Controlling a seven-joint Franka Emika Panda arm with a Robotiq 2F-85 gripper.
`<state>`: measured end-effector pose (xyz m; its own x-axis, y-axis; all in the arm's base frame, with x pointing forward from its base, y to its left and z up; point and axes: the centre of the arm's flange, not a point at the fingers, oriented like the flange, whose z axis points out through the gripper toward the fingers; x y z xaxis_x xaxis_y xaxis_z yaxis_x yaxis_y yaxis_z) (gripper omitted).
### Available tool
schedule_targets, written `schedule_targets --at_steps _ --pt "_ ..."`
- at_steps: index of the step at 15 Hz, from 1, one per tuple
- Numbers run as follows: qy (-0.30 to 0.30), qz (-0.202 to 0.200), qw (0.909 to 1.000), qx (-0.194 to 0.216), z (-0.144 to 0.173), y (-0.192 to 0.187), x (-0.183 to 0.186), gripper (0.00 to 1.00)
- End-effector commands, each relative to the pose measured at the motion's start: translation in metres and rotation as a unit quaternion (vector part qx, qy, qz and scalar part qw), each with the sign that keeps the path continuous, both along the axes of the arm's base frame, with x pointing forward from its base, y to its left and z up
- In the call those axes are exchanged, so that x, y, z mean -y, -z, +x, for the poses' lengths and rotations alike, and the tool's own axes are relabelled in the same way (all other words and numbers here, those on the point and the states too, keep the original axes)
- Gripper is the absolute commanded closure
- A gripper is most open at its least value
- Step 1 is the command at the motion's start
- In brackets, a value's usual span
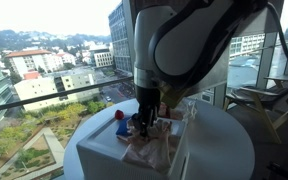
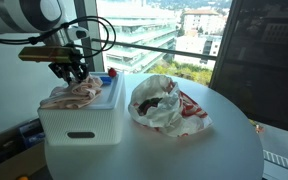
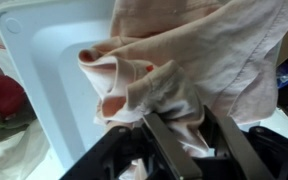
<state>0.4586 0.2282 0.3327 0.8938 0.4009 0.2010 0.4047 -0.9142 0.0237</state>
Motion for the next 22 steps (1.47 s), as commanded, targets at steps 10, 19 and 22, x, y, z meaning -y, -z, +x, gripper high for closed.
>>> schedule_targets --at_steps 10,19,22 --pt "-0.022 -0.048 0.9976 -0.045 0.001 0.032 0.01 0.0" --pt "-0.014 -0.061 0.9955 -0.071 0.008 0.038 0.01 0.51" --pt "-0.007 -0.055 0.996 -0.07 0.009 0.032 0.009 0.73"
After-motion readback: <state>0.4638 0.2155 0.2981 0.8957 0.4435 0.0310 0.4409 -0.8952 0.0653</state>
